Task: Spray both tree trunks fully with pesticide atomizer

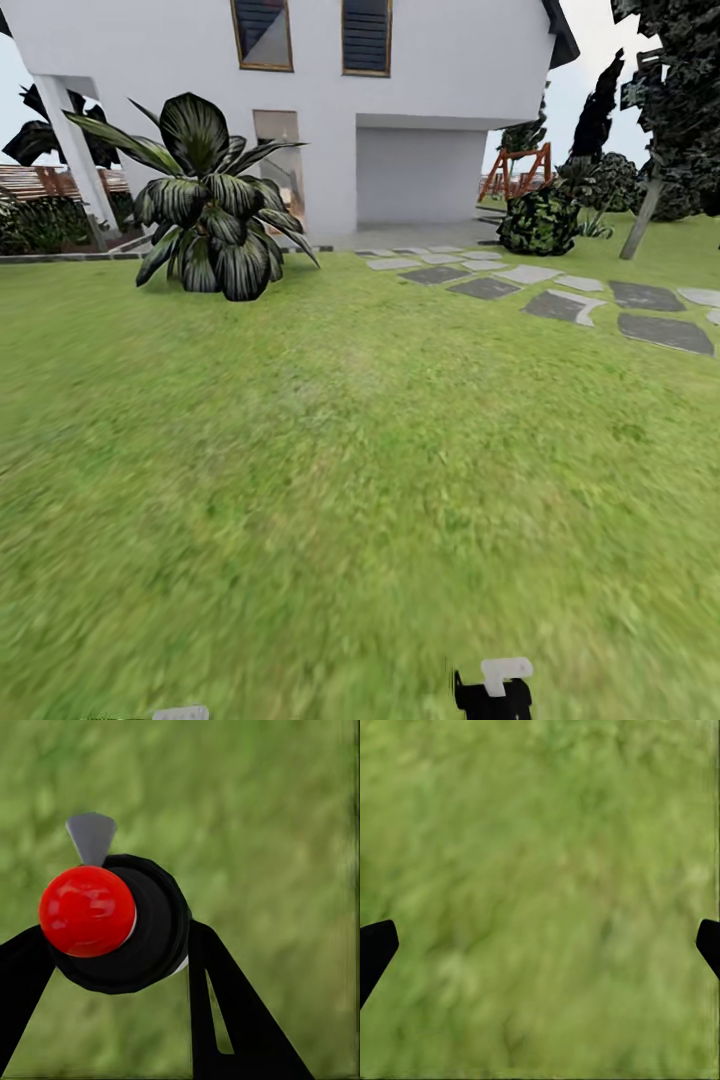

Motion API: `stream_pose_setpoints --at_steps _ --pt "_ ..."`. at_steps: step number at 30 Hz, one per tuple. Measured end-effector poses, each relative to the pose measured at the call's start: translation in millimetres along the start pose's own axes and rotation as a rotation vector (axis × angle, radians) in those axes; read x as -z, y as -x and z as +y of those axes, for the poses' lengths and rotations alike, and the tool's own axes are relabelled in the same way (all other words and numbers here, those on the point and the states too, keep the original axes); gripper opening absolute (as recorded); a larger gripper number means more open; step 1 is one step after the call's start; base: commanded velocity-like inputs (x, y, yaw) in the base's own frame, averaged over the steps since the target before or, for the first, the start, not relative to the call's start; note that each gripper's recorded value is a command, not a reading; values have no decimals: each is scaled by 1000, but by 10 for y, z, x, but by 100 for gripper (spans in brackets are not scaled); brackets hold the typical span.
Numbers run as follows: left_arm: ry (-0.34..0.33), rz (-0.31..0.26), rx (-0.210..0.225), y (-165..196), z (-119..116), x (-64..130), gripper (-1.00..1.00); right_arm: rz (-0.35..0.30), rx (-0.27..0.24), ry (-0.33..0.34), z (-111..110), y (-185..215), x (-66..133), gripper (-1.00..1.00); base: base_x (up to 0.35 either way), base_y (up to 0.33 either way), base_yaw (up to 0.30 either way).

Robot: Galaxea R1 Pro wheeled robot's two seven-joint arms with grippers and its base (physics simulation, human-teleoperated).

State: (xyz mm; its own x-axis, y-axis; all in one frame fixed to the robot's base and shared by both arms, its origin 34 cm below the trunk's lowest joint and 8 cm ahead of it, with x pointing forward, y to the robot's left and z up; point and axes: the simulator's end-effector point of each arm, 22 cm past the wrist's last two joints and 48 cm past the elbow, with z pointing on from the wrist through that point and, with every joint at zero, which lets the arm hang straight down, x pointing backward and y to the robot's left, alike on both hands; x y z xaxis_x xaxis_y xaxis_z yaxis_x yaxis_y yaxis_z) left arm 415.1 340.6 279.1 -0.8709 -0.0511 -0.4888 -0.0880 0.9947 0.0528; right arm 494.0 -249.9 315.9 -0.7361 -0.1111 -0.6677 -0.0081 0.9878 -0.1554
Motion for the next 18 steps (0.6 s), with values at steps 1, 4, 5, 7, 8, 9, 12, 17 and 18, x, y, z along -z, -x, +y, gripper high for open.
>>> stream_pose_setpoints --at_steps 1,4,5,7,8,9,12,17,18 --pt "1 0 0 1 5 1 -100 0 0 0 2 1 1 100 -112 -5 -293" --pt "2 -1 0 2 13 2 -100 -1 0 1 4 2 3 100 -43 -2 -293" --pt "2 -1 0 2 14 2 -100 -1 0 0 4 2 3 100 -12 -1 -294" --pt "3 -1 0 2 16 3 -100 -1 0 0 4 2 3 100 -5 0 -296" --pt "4 0 0 0 17 3 -100 -1 0 1 4 3 3 100 -3 0 -296" --pt "4 0 0 1 17 3 -100 -1 0 1 4 3 3 100 -1 0 -297" --pt "4 0 0 0 16 3 -100 -1 0 1 4 3 3 100 0 0 -298" --pt "7 0 7 1 24 3 -100 -1 0 0 3 2 3 100 0 0 -299" --pt "7 -1 8 2 25 3 -100 -1 0 0 4 2 3 100 0 0 -299"
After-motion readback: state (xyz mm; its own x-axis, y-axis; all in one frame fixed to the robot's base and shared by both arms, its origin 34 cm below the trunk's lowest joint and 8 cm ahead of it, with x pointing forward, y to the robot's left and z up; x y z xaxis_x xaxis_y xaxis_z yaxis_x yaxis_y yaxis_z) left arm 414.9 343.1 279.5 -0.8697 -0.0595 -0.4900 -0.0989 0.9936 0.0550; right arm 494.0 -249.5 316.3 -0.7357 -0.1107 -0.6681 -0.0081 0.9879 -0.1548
